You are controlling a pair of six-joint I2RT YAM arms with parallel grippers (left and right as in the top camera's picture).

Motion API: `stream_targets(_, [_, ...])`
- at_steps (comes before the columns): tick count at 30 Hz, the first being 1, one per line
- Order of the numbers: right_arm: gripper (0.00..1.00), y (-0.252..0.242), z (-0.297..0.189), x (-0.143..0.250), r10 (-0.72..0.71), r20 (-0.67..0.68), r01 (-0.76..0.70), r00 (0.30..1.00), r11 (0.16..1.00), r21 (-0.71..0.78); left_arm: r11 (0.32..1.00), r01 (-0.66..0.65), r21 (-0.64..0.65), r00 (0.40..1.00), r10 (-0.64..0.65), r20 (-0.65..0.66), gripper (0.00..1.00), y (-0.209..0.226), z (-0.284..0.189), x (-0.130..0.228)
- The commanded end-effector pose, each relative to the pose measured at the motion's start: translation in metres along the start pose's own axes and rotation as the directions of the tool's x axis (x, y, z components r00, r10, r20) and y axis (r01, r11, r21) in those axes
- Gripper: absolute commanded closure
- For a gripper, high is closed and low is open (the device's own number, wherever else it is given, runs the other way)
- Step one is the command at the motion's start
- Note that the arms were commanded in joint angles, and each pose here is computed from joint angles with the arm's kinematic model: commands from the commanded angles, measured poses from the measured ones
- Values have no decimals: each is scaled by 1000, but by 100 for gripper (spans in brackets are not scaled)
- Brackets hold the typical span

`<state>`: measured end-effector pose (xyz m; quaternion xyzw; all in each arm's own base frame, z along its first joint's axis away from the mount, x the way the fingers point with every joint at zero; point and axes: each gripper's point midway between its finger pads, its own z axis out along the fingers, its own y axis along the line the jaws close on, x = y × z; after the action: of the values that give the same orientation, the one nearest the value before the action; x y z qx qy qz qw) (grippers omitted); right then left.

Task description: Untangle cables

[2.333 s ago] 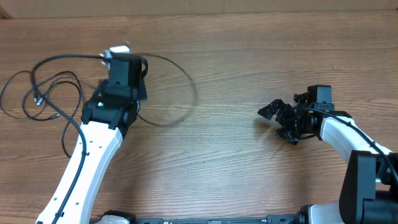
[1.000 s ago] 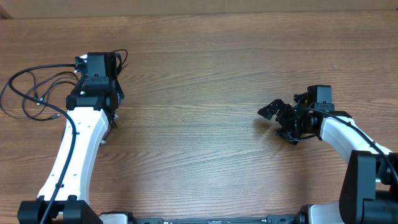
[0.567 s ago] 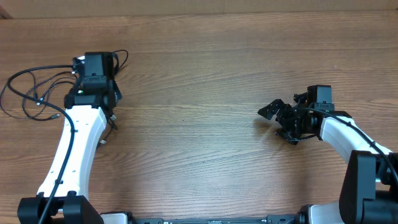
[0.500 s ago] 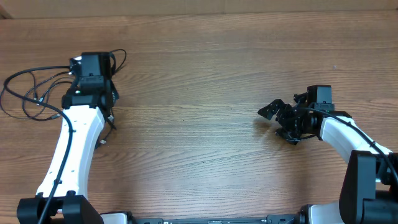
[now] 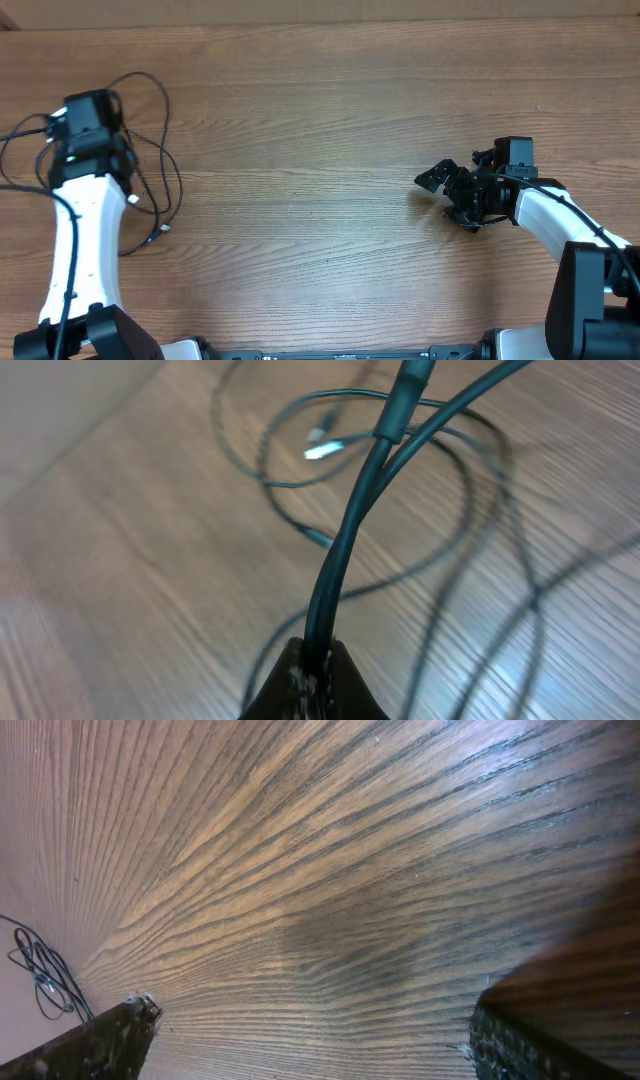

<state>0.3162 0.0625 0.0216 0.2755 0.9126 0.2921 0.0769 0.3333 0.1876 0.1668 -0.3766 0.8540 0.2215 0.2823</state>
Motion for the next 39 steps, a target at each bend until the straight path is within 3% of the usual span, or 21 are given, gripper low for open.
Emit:
stream_targets(1, [0, -35, 14, 11, 23, -19, -20, 1000, 992, 122, 990, 121, -70, 993, -121, 5, 96, 30, 11, -8])
stream_targets(8, [0, -35, 14, 11, 23, -19, -20, 1000, 992, 122, 973, 230, -31, 971, -232, -60, 96, 48, 24, -5])
stream_targets(11, [0, -35, 14, 11, 23, -19, -20, 1000, 992, 122, 971, 237, -24, 969, -238, -68, 90, 49, 25, -4])
stream_targets(14, [0, -35, 14, 11, 23, -19, -20, 1000, 992, 122, 971, 238, -14, 968, -238, -75, 78, 47, 25, -3])
stream_targets(16, [0, -35, 14, 11, 23, -19, -20, 1000, 992, 122, 971, 237, -2, 968, -237, -83, 55, 44, 26, -2])
stream_targets(17, [0, -35, 14, 11, 23, -19, -20, 1000, 992, 122, 971, 239, 16, 967, -236, -93, 26, 40, 26, -1])
stream_targets(20, [0, -35, 14, 11, 23, -19, -20, 1000, 992, 122, 969, 241, 51, 966, -234, -113, 0, 33, 27, 1])
stream_targets(26, [0, -35, 14, 11, 23, -19, -20, 1000, 992, 122, 950, 245, 195, 960, -210, -184, 0, 6, 22, 7])
stream_targets(29, [0, -35, 14, 11, 23, -19, -20, 1000, 992, 122, 903, 201, 380, 964, -113, -242, 0, -27, 9, 15])
stream_targets(33, [0, -35, 14, 11, 23, -18, -20, 1000, 992, 122, 842, 156, 516, 964, -17, -264, 1, -56, -7, 25])
stream_targets(39, [0, -35, 14, 11, 23, -18, -20, 1000, 992, 122, 803, 91, 589, 953, 102, -286, 0, -85, -27, 47])
